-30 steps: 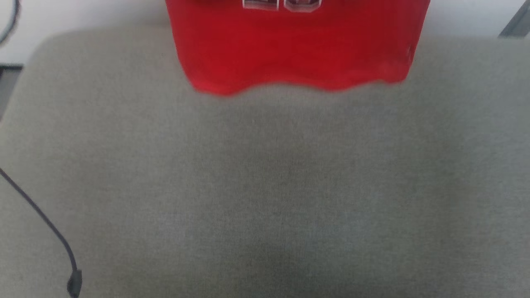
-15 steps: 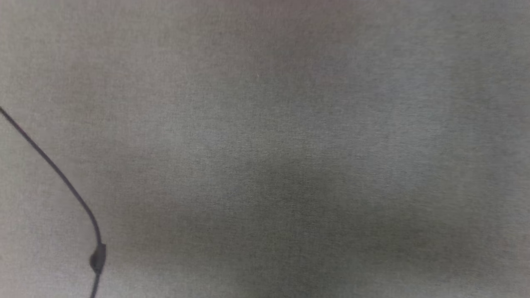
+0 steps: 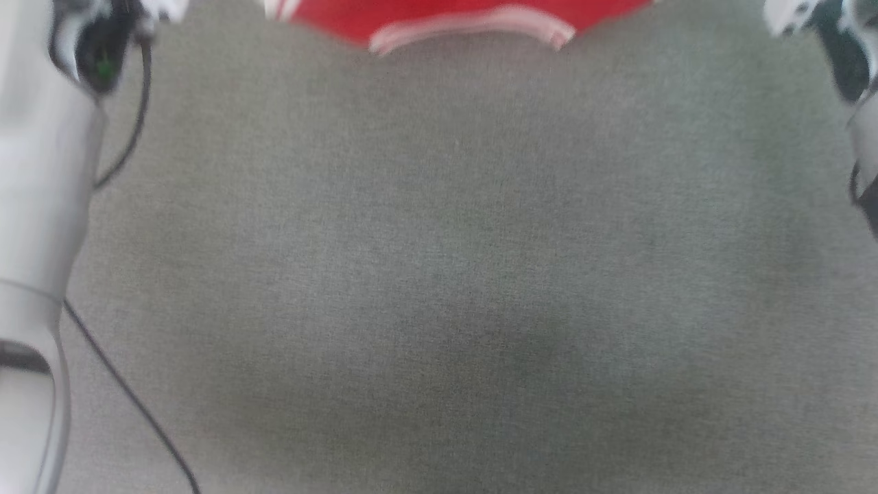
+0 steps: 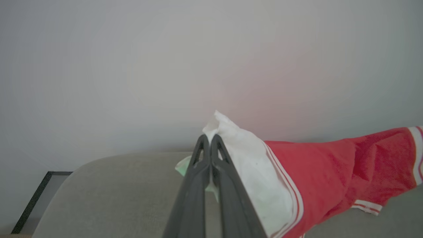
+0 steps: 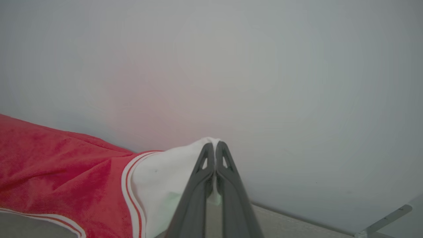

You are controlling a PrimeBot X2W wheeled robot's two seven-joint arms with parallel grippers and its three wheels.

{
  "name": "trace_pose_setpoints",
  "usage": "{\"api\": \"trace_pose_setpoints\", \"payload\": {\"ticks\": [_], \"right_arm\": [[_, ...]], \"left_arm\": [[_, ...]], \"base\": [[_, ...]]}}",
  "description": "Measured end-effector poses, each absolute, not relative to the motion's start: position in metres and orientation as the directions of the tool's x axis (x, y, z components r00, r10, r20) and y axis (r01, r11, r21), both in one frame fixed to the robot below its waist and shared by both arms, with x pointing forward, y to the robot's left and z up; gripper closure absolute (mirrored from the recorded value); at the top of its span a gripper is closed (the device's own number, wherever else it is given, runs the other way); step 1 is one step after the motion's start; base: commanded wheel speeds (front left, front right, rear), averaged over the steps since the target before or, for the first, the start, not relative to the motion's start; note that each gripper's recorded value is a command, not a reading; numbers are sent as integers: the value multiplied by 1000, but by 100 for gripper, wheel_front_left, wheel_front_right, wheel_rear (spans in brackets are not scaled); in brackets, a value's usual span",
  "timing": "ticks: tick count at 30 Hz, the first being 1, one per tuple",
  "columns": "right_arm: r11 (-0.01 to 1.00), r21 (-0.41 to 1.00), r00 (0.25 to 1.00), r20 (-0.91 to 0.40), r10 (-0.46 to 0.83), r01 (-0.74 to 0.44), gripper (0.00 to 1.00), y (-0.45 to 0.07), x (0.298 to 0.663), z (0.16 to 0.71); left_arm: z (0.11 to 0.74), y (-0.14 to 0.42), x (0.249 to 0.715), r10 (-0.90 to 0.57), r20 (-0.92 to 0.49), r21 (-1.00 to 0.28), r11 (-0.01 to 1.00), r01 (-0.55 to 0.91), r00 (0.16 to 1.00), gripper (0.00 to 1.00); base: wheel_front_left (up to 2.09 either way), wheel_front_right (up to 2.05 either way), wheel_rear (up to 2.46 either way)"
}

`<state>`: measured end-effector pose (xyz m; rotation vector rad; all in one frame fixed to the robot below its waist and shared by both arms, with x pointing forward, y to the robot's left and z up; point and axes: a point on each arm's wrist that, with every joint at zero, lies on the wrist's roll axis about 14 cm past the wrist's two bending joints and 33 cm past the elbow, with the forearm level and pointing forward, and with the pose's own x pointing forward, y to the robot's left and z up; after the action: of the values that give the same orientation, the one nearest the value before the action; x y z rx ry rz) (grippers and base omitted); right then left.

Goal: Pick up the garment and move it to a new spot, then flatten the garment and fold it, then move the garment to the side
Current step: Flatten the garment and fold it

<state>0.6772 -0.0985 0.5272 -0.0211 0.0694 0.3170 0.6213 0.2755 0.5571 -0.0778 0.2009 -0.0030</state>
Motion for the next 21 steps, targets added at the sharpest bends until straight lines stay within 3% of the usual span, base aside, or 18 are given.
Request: {"api": "trace_pose_setpoints", "payload": {"ticks": [4,15,21], "right_arm": [[946,18,926,-202,320,-323,100,-112,650,514],[923,36,804,-478,353,-384,100,-154,559,487],[903,24,700,-623,350,-430,100,-177,498,467]], "left_arm": [[533,279,591,-20,-313,-93,996,-9,950,100],[512,285,517,-65,-441,-81,996,32,895,100],[504,287,468,-51,-499,-76,997,15,865,100]], "base": [[0,0,0],[0,0,0],[0,0,0]]}}
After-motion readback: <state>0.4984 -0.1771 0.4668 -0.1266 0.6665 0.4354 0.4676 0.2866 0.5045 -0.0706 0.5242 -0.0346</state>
